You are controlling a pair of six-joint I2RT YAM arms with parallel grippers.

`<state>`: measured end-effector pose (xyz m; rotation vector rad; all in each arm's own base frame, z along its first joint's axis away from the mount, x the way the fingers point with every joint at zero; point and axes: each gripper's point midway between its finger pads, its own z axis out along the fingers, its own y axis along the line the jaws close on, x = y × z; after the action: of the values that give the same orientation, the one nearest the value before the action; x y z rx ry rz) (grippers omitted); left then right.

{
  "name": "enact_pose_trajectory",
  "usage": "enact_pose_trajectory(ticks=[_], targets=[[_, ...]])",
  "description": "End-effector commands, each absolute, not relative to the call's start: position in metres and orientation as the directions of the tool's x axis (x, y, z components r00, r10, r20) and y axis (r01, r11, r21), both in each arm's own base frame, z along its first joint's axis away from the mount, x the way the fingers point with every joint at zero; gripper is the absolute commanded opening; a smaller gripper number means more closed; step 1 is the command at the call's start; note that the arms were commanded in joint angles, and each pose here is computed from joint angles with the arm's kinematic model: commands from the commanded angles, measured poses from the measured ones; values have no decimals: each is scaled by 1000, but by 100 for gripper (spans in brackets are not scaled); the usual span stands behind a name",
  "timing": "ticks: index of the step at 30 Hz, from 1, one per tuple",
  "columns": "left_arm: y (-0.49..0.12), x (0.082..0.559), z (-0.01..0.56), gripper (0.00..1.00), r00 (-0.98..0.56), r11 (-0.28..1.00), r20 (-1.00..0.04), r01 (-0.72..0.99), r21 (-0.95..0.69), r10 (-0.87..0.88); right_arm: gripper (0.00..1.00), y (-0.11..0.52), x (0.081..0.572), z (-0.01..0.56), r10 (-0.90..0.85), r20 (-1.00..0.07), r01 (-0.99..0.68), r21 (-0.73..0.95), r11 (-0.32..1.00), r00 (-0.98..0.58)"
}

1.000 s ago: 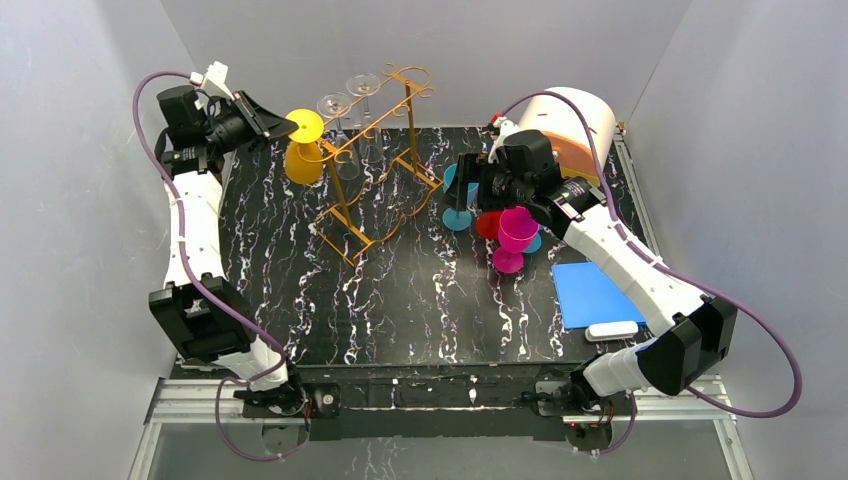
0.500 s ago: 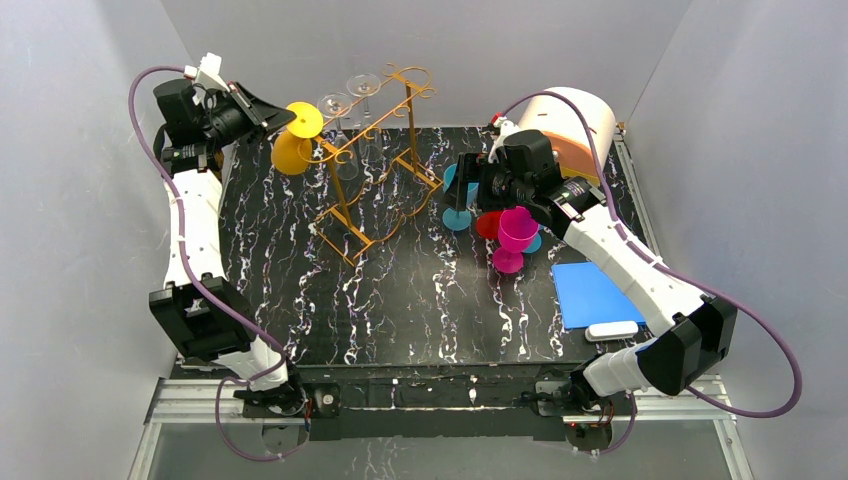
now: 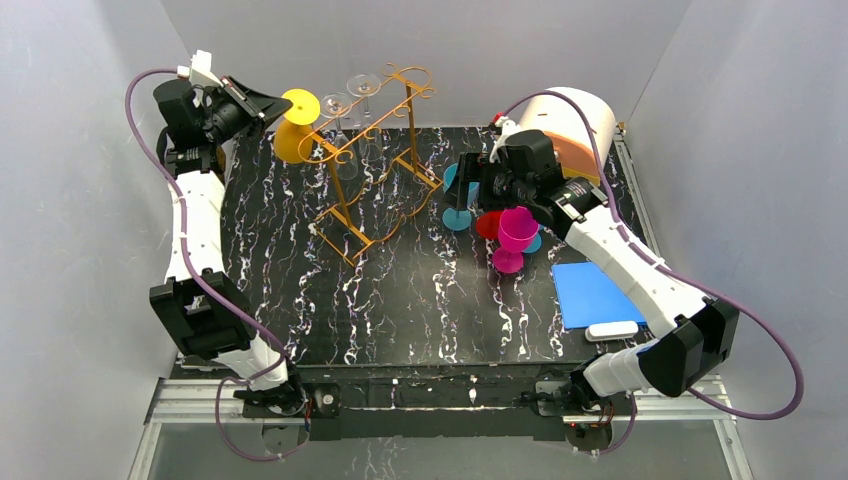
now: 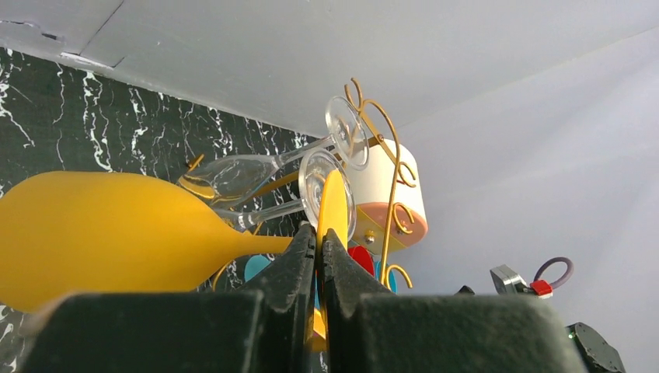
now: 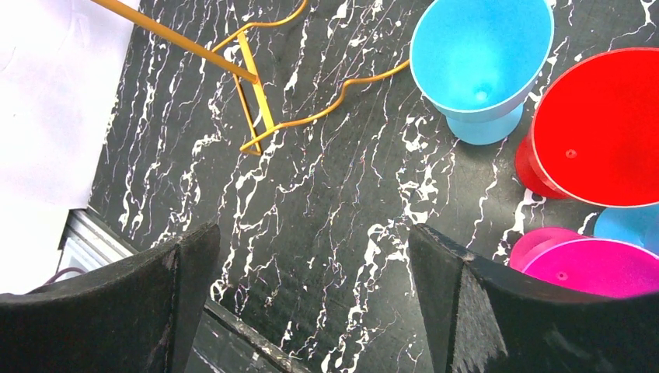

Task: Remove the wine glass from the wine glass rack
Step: Pick up the wine glass from the wine rack, then place the wine glass at the center of the board.

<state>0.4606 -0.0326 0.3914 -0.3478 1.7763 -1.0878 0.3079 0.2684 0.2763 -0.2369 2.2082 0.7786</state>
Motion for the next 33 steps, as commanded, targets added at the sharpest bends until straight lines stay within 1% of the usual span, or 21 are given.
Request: enact_pose_trajectory(ticks=[1, 4, 9, 12, 17, 24, 29, 33], targets=[[-33, 458, 415, 0, -416, 534, -607, 289, -794, -678, 99, 262, 308, 297, 113, -760, -408, 461, 788, -640], [-25, 458, 412, 0, -384, 561, -612, 247, -790, -692, 99, 260, 308, 301, 116, -766, -410, 457, 789, -632], [12, 436, 399, 0, -302, 636, -629, 86, -766, -716, 99, 261, 306, 316, 129, -787, -435, 460, 774, -603], [33, 424, 394, 0, -220, 638, -623, 3, -770, -750, 99, 265, 305, 326, 145, -799, -460, 473, 751, -584], [36, 402, 388, 0, -191, 646, -626, -60, -761, -756, 99, 263, 296, 334, 167, -792, -465, 499, 732, -587], [31, 363, 348, 0, -229, 664, -626, -163, -730, -745, 99, 260, 272, 321, 204, -732, -433, 578, 692, -650], [17, 330, 289, 0, -336, 671, -591, -219, -708, -733, 99, 259, 253, 301, 183, -677, -414, 617, 670, -713], [-10, 305, 262, 0, -418, 661, -552, -178, -729, -722, 99, 263, 239, 291, 161, -642, -419, 648, 636, -749]])
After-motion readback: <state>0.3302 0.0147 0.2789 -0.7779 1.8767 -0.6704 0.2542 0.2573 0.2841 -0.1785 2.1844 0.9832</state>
